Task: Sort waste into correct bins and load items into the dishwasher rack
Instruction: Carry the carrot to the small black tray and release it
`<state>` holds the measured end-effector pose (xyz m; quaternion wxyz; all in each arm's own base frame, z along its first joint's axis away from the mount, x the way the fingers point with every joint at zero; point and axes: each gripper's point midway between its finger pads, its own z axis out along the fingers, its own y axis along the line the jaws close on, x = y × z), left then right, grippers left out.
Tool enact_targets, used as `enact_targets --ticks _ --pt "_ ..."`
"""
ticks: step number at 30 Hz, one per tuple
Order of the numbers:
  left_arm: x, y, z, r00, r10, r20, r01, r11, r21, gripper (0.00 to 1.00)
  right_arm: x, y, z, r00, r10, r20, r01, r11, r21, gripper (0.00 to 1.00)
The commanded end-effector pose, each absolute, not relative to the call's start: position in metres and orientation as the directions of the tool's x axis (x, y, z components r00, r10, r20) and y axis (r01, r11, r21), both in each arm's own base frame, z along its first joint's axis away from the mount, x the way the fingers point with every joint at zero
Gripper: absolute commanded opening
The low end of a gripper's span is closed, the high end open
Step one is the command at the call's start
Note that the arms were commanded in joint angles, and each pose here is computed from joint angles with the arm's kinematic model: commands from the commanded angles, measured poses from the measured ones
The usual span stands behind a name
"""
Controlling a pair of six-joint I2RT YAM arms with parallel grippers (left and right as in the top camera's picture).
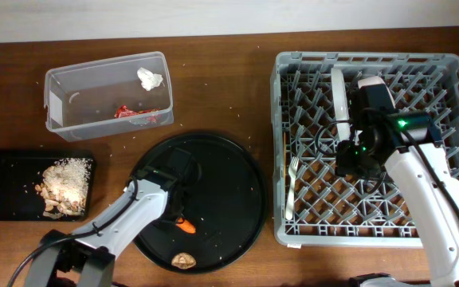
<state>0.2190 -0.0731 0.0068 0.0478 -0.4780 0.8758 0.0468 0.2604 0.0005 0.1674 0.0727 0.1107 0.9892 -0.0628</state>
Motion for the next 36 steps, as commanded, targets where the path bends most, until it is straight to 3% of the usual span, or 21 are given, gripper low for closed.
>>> enact_targets --ticks 1,5,10,23,29,36 --pt "0.237 -0.049 0.028 -0.582 -0.786 -0.21 -0.806 0.592 0.015 0.08 0.259 -0.004 0.165 -0.964 0.216 -0.156 0.237 0.963 -0.126 0.64" --pt "0.263 -0.021 0.06 -0.589 -0.766 -0.26 -0.781 0.622 -0.063 0.08 0.259 -0.004 0.165 -0.964 0.217 -0.156 0.237 0.963 -0.126 0.64" --pt "0.286 0.037 0.098 -0.467 -0.819 -0.333 -0.833 0.533 -0.145 0.08 0.259 -0.004 0.165 -0.964 0.217 -0.156 0.237 0.963 -0.125 0.64" --pt "0.257 0.204 0.119 0.072 -0.91 -0.408 -0.962 0.044 -0.269 0.08 0.259 -0.004 0.165 -0.964 0.217 -0.156 0.237 0.963 -0.125 0.64" --pt "0.249 0.232 0.108 0.141 -0.895 -0.424 -0.966 -0.03 -0.257 0.08 0.259 -0.004 0.165 -0.964 0.217 -0.156 0.237 0.963 -0.125 0.64" --pt "0.25 0.245 0.078 0.136 -0.896 -0.424 -0.98 -0.058 -0.193 0.08 0.259 -0.004 0.165 -0.964 0.217 -0.155 0.237 0.963 -0.125 0.64"
